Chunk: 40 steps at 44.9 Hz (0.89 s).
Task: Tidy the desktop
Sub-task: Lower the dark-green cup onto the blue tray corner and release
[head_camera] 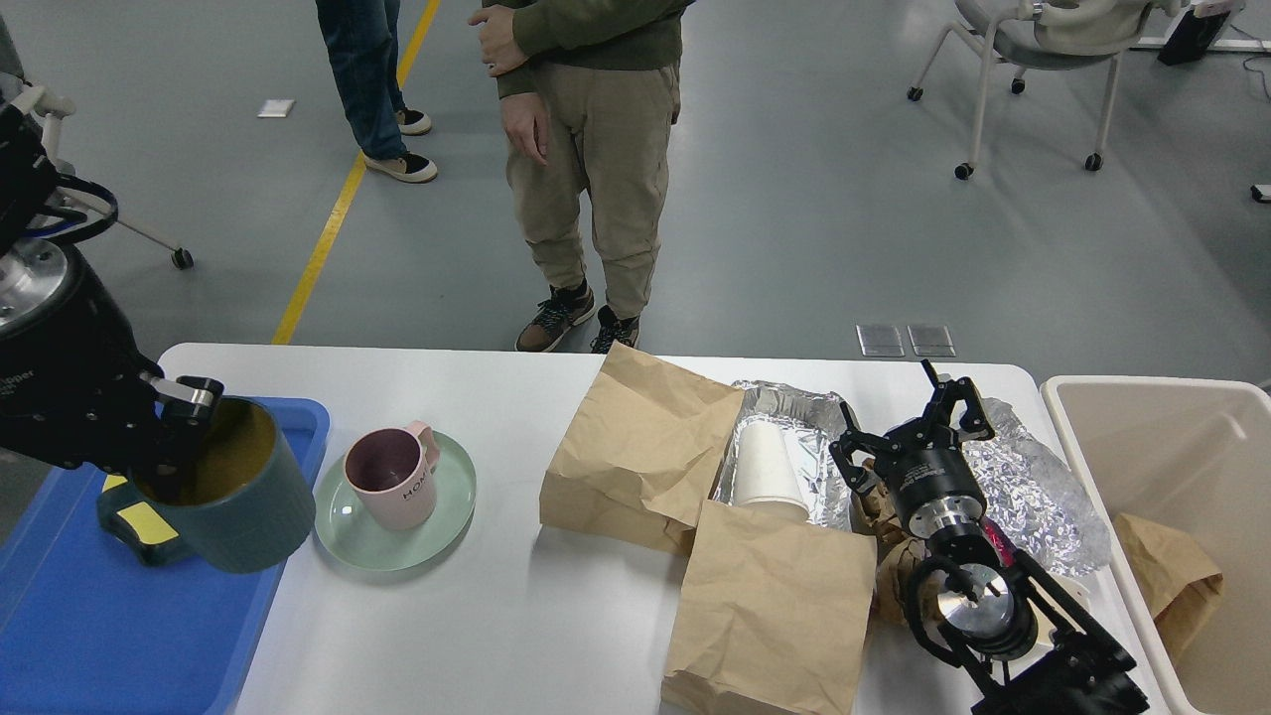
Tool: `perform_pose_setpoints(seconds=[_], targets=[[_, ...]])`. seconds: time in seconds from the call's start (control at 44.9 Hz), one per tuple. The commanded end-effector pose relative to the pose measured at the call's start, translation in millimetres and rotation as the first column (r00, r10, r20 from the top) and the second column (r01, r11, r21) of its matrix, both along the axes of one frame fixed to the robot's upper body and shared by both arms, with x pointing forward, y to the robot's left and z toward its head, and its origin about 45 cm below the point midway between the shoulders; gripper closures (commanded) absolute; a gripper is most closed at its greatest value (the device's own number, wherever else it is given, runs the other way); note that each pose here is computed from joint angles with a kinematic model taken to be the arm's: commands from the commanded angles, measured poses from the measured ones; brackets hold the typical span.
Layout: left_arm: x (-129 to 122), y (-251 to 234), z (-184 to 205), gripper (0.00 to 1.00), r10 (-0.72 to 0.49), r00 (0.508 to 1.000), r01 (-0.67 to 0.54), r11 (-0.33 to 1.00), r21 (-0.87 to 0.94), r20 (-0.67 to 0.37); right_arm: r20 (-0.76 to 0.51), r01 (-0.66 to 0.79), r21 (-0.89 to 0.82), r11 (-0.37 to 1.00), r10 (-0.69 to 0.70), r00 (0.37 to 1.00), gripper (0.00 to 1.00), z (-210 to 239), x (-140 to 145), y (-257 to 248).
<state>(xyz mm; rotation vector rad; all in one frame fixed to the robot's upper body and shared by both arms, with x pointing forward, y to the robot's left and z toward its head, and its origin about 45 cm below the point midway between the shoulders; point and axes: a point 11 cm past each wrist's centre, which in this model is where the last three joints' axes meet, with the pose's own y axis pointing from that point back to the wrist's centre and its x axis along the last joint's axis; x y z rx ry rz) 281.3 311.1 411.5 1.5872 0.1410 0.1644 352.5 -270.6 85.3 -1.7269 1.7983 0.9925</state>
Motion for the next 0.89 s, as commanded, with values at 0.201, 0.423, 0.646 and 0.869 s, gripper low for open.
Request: perform_pose_setpoints(seconds=[0.201, 0.423, 0.646, 0.869], targets=[[-6.4, 153.1, -74.6, 1.0, 0.227, 0.973, -0.228, 0.973, 0.033, 0.033, 0.0, 0.0, 0.001, 1.0, 0.0, 1.0, 0.0, 0.0, 0.0, 0.0], [-30.7, 225.3, -123.5, 1.0, 0.334, 0.942, -0.335, 0.939, 0.073, 0.028, 0.0, 0.0, 0.001, 1.0, 0.0, 1.0, 0.0, 0.0, 0.0, 0.0], [-39.6, 269.8, -161.0, 1.0, 0.424, 0.903, -0.429, 0.898, 0.104, 0.062, 0.0, 0.0, 0.001, 1.0, 0.0, 1.0, 0.0, 0.0, 0.0, 0.0], [-45.1, 288.0, -194.6, 1.0, 0.477, 0.875, -0.484, 0.869, 0.103, 0.084, 0.0, 0.0, 0.001, 1.0, 0.0, 1.0, 0.0, 0.0, 0.0, 0.0]])
